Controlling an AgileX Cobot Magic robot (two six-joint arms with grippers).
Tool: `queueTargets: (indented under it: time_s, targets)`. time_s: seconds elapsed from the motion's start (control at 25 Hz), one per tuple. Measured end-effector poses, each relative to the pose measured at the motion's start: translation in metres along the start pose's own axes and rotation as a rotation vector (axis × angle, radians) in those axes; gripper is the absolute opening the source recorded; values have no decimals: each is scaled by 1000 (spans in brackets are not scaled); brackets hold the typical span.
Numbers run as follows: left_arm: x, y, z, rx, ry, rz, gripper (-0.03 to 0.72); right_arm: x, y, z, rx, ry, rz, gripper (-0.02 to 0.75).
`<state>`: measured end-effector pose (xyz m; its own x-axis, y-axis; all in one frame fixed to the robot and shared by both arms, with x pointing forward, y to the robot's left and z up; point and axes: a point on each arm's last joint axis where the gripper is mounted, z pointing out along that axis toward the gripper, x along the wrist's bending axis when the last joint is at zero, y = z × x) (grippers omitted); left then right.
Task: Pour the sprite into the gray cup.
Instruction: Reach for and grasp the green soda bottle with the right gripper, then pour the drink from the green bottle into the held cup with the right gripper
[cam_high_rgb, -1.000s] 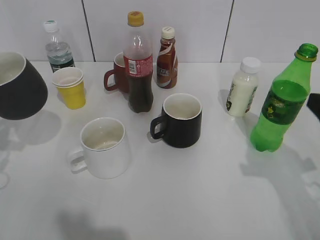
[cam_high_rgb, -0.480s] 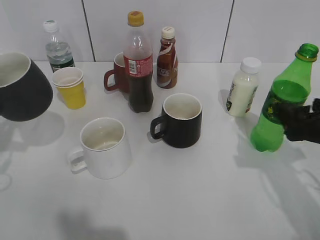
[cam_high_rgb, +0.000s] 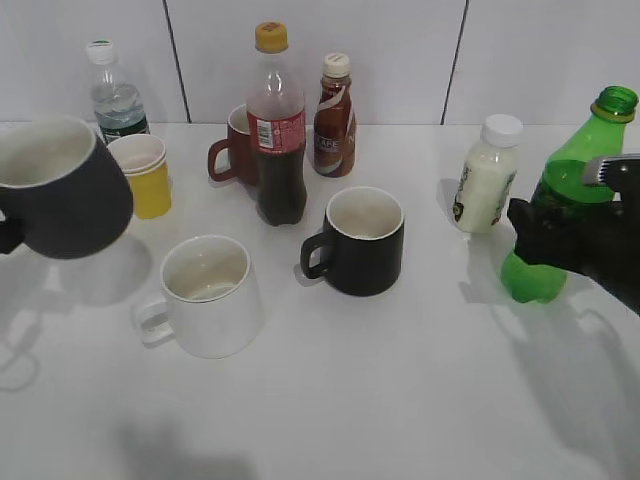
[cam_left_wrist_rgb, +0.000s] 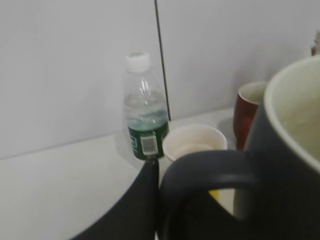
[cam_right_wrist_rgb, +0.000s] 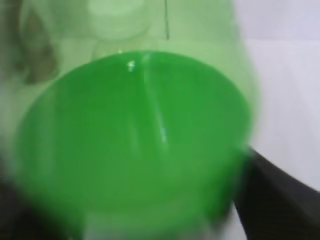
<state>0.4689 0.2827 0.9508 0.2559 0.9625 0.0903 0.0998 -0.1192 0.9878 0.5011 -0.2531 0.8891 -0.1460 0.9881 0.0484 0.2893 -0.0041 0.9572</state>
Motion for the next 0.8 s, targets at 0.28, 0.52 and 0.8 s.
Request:
queueTargets:
  time_s: [0.28, 0.52, 0.8]
  targets:
    - [-27, 14, -6, 103, -104, 67, 53, 5, 3, -1, -19, 51, -67, 427]
    - [-60, 41, -8, 155, -225, 120, 52, 25, 38, -25, -18, 121, -288, 427]
    - [-102, 62, -5, 219, -372, 168, 52, 67, 72, -55, -31, 157, -639, 427]
